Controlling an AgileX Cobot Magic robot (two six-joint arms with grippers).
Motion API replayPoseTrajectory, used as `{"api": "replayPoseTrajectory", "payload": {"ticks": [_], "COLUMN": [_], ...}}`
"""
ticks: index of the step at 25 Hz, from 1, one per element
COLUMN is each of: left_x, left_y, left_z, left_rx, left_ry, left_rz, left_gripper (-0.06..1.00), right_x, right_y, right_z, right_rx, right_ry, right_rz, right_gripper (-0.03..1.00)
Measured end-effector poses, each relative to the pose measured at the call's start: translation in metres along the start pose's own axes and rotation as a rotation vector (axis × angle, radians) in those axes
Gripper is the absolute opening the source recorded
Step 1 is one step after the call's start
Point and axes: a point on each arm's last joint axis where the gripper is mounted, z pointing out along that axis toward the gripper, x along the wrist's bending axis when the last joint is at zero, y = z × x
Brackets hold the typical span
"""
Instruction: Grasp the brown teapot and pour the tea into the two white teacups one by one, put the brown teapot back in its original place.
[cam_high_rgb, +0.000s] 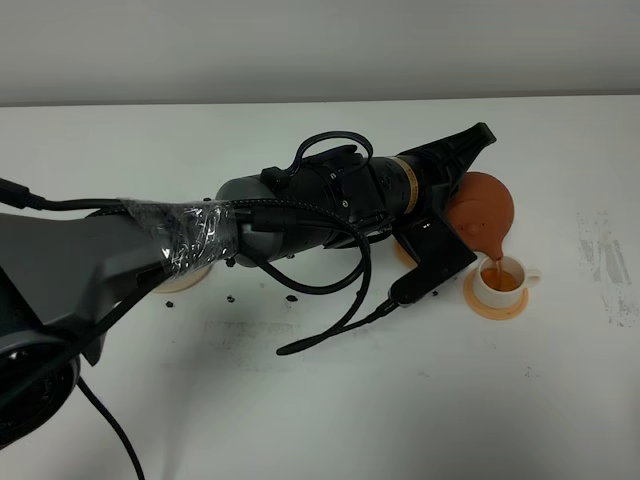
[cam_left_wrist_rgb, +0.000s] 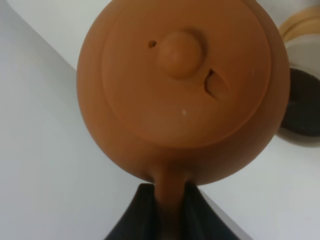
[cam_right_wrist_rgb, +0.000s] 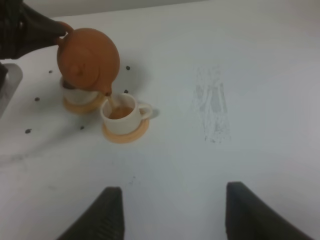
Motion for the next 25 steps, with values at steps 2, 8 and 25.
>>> {"api": "replayPoseTrajectory", "payload": {"ticks": [2,8,25], "left_x": [0.0,0.0001,-0.0017], "left_y": [-0.0001,-0.0002,0.0004], "left_z": [0.0,0.0,0.0022], "left_rx": [0.001,0.002,0.006], "left_ry": [0.0,0.0,-0.001], "left_rz": [0.006,0.019,0.1], "left_gripper": [0.08,0.08,0.08], "right_x": [0.0,0.0,0.0], "right_y": [0.0,0.0,0.0], "right_z": [0.0,0.0,0.0], "right_rx": [0.0,0.0,0.0], "right_ry": [0.0,0.0,0.0], "right_rz": [0.0,0.0,0.0], "right_gripper": [0.44,0.44,0.44]}}
